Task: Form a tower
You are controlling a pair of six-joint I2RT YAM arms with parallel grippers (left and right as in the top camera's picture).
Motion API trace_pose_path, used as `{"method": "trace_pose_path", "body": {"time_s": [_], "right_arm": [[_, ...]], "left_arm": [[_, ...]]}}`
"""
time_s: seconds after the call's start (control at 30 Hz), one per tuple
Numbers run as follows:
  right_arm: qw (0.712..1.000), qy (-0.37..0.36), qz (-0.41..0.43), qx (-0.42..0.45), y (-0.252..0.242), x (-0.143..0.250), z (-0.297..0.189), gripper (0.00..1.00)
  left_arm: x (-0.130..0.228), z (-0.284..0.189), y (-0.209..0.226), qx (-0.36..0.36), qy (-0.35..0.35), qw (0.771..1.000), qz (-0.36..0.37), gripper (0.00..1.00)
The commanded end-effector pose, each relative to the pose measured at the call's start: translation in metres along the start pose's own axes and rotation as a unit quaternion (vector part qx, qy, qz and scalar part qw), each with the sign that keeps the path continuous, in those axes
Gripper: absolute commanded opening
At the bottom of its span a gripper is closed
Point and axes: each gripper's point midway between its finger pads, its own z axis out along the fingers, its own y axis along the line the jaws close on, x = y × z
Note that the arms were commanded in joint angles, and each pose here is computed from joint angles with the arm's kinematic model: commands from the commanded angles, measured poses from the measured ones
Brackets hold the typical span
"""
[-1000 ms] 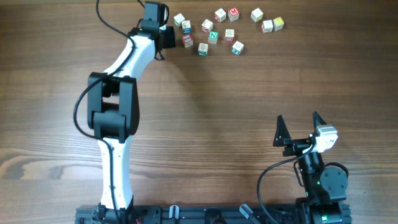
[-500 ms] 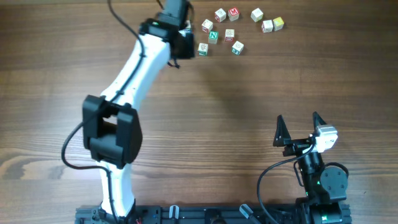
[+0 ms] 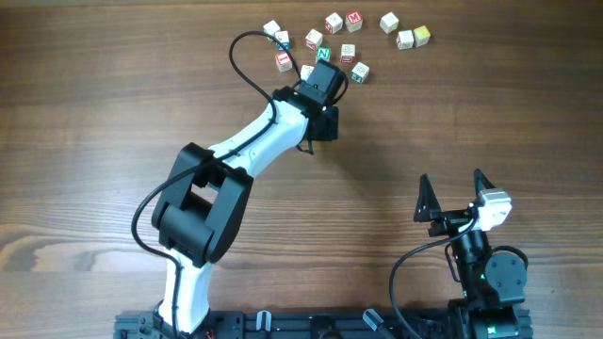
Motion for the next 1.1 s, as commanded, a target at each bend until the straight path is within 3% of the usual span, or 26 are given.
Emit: {"method": "trace_pose_path", "body": {"time_s": [0.0,0.5,0.7,0.83,1.07], "right_arm": [[1.000,0.000,-0.002,-0.009,0.004,0.000,0.000,1.00],[1.000,0.001,-0.002,-0.009,0.004,0.000,0.000,1.00],[1.000,0.000,-0.002,-0.009,0.004,0.000,0.000,1.00],[1.000,0.001,-0.002,-0.009,0.004,0.000,0.000,1.00],[1.000,0.000,-0.002,-0.009,0.004,0.000,0.000,1.00]], "left_arm": [[0.007,0.014,0.010,-0.028,-0.014,0.999,-0.012,0.30],[0.019,0.026,0.015,-0.037,-0.020,0.999,-0.013,0.36],[0.025,0.025,0.005,-0.033,-0.018,0.999,0.035,0.35],[0.025,0.025,0.004,-0.033,-0.018,0.999,0.035,0.45],[0.025,0.025,0.004,-0.032,-0.019,0.999,0.035,0.45]]}}
